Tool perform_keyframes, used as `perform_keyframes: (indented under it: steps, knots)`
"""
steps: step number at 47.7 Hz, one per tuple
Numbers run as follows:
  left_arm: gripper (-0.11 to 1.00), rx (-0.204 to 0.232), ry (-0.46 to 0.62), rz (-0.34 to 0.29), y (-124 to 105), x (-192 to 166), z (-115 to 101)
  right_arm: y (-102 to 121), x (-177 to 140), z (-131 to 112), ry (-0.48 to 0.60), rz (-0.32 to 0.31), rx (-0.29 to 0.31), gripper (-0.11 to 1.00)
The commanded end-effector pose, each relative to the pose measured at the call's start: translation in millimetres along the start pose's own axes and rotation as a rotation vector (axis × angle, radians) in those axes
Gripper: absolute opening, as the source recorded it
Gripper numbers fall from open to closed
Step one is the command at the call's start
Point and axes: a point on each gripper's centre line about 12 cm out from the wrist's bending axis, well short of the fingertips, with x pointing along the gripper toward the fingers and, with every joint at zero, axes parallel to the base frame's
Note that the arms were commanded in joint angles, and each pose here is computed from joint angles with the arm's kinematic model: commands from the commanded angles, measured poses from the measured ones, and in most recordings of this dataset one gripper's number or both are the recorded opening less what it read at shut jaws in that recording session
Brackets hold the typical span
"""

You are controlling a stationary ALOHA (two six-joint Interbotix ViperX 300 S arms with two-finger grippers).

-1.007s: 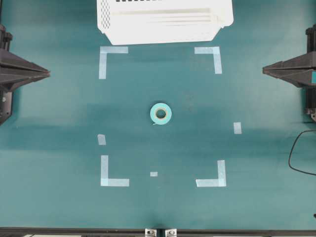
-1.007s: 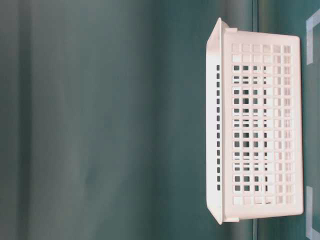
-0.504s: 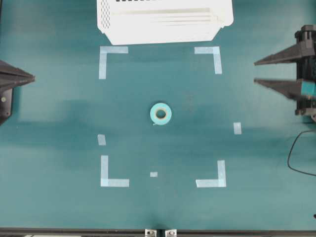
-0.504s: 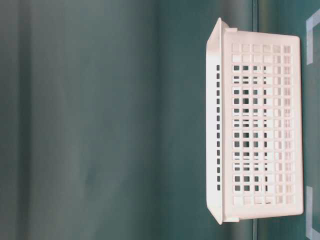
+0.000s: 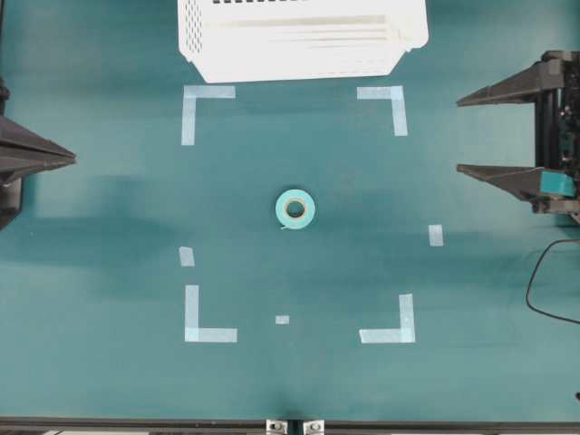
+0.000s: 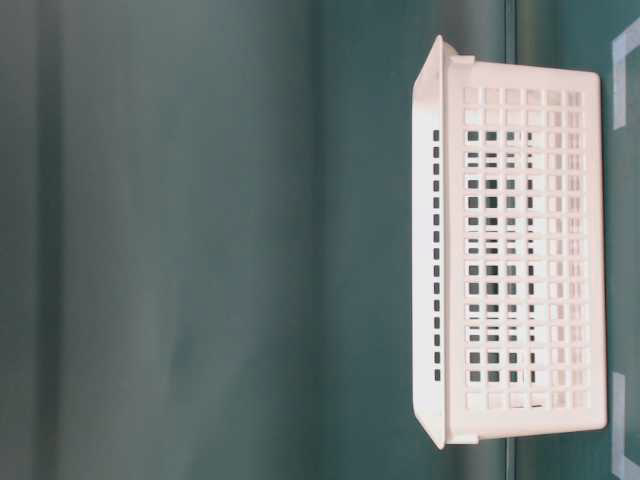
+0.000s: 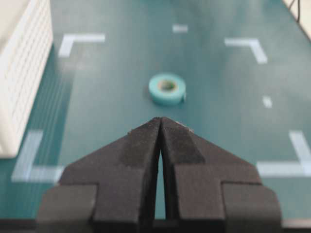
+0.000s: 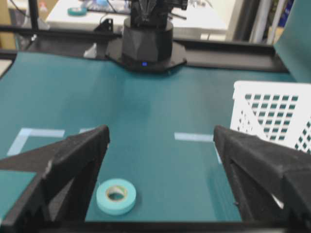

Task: Put the tape in the middle into the white basket.
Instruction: 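Move the open right gripper left toward the teal tape roll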

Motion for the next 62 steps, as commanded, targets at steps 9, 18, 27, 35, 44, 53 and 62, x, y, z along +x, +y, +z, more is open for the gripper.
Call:
perform_keyframes:
  steps: [9, 18, 27, 35, 44, 53, 62]
  knots:
    - [-0.11, -0.003, 0.025, -0.002, 0.1, 1.3, -11.1, -0.4, 22.8, 3.0, 0.01, -0.003, 0.005, 1.0]
    - [-0.11, -0.001, 0.022, -0.002, 0.2, 1.6, -13.0, -1.6, 41.8, -9.3, 0.058, -0.008, 0.011, 1.0]
    - [-0.11, -0.003, 0.022, -0.002, 0.2, 1.6, -13.0, -2.6, 63.3, -20.4, 0.117, -0.013, 0.011, 1.0]
    - [-0.11, -0.001, 0.02, -0.002, 0.2, 1.6, -12.9, -3.5, 79.6, -28.7, 0.157, -0.018, 0.013, 1.0]
    - [-0.11, -0.001, 0.02, -0.002, 0.2, 1.6, -12.9, -3.4, 98.3, -38.1, 0.197, -0.018, 0.013, 1.0]
    - [-0.11, -0.003, 0.02, 0.0, 0.4, 1.6, -12.8, -3.3, 112.8, -48.0, 0.231, -0.019, 0.018, 1.0]
    - [-0.11, -0.003, 0.02, -0.002, 0.2, 1.6, -12.9, -2.2, 122.6, -59.2, 0.265, -0.02, 0.053, 1.0]
